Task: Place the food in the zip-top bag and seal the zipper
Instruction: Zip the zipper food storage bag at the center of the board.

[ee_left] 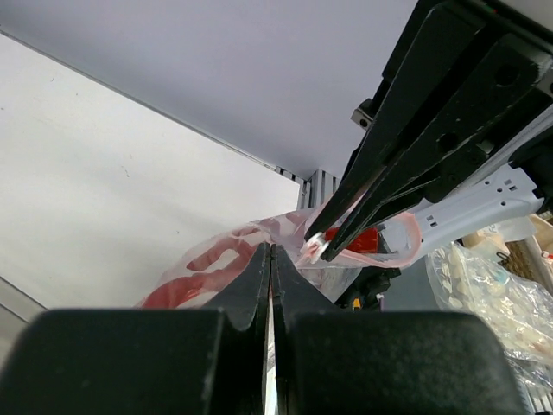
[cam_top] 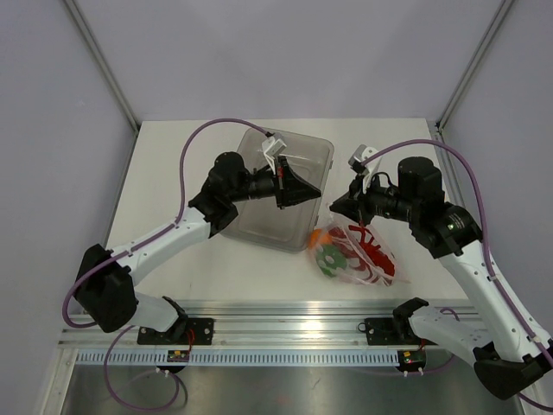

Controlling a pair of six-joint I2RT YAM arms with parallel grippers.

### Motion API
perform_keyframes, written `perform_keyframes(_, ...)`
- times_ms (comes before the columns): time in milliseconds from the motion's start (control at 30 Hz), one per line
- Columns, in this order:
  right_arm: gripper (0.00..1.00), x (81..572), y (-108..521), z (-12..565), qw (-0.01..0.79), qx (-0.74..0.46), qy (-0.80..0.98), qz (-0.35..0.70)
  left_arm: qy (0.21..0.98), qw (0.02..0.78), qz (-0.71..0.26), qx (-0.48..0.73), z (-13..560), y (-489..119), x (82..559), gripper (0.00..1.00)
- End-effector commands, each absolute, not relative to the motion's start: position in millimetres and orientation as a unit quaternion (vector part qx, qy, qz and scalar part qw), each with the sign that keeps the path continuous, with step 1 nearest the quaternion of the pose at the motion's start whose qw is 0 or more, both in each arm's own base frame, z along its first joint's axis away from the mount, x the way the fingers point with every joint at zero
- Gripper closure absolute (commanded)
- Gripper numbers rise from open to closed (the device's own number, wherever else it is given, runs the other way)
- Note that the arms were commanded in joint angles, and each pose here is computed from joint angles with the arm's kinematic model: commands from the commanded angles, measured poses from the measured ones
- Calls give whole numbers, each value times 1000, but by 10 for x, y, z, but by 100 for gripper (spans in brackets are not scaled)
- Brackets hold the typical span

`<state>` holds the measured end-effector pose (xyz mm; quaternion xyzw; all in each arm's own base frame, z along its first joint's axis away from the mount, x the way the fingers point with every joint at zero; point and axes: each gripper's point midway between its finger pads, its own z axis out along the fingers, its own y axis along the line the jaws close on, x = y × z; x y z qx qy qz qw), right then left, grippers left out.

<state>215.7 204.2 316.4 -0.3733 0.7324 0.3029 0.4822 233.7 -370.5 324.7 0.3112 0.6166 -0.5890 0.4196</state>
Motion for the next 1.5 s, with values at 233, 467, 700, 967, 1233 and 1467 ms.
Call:
perform_keyframes(233,100,2142,2097,3367,502,-393,706,308,539,359,-620,442,3358,-3758,1978,38)
perform_keyframes(467,100,2081,2107,3380,500,-409,696,313,520,324,-615,498,3179,-3732,1876,41)
perform_keyframes(700,100,2071,2142,3420,500,-408,692,324,517,300,-630,496,3134,-3810,1918,41)
perform_keyframes(967,100,2068,2176,3436,497,-411,688,333,502,303,-651,483,3219,-3882,1904,49)
perform_keyframes(1233,100,2084,2181,3419,496,-406,691,334,479,287,-669,491,3283,-3888,1790,83)
perform_keyframes(1467,100,2069,2165,3450,502,-402,690,333,491,281,-659,496,3202,-3878,1794,69)
